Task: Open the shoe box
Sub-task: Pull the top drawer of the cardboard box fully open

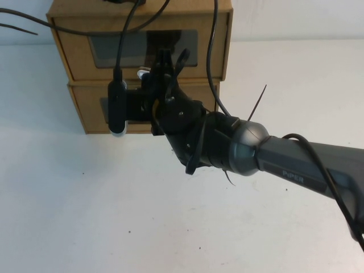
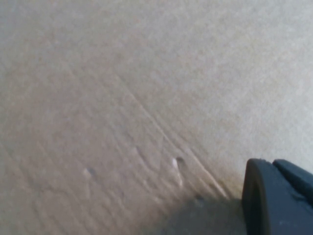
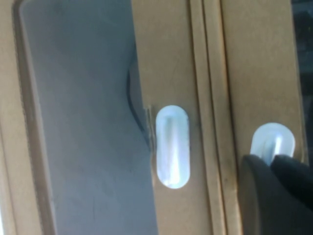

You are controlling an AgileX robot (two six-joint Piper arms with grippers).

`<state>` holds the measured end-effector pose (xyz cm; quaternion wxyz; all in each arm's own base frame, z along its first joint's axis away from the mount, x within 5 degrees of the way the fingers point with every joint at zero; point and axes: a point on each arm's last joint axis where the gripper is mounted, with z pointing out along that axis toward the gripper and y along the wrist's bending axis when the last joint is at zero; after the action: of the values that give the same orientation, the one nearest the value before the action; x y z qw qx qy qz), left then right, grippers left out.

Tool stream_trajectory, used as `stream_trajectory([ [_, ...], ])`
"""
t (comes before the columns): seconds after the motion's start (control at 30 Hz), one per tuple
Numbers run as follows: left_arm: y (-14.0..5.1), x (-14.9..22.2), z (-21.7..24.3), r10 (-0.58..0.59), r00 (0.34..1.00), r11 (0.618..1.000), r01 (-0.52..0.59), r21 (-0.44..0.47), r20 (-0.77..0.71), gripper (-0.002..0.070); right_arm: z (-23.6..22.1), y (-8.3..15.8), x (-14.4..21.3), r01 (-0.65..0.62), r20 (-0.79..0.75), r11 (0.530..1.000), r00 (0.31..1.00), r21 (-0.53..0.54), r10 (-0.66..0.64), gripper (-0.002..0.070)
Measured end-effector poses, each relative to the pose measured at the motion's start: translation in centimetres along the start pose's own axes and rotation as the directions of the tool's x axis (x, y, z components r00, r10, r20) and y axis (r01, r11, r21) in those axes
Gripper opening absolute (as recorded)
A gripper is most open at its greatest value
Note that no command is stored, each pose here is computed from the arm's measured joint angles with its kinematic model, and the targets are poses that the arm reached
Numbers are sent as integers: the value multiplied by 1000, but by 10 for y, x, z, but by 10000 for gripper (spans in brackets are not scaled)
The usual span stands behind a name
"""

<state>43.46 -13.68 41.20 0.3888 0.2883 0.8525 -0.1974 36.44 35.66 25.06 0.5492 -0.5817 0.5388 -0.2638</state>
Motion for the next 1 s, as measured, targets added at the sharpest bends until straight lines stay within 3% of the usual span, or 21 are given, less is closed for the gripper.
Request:
stream_trajectory([
  [0.27, 0, 0, 1, -12, 1000, 1000, 12, 1, -3, -5, -12, 3, -8, -8, -16, 1000, 1000, 2, 8, -3],
  [0.57, 2, 2, 6, -38, 999, 999, 38, 7, -11, -5, -46, 7, -25, -6, -4, 997, 1000, -74, 6, -10],
  [0.8, 2, 1, 5, -38, 999, 999, 38, 8, -9, -5, -46, -6, -16, -95, -23, 995, 995, -16, 95, -1],
  [0.9, 2, 1, 5, -38, 999, 999, 38, 9, -8, -5, -42, -10, -10, -129, -2, 992, 992, -13, 129, 62],
  [1.0, 2, 1, 5, -40, 999, 999, 40, 9, -9, -5, -38, -11, -6, -128, 8, 992, 992, -16, 128, 220],
])
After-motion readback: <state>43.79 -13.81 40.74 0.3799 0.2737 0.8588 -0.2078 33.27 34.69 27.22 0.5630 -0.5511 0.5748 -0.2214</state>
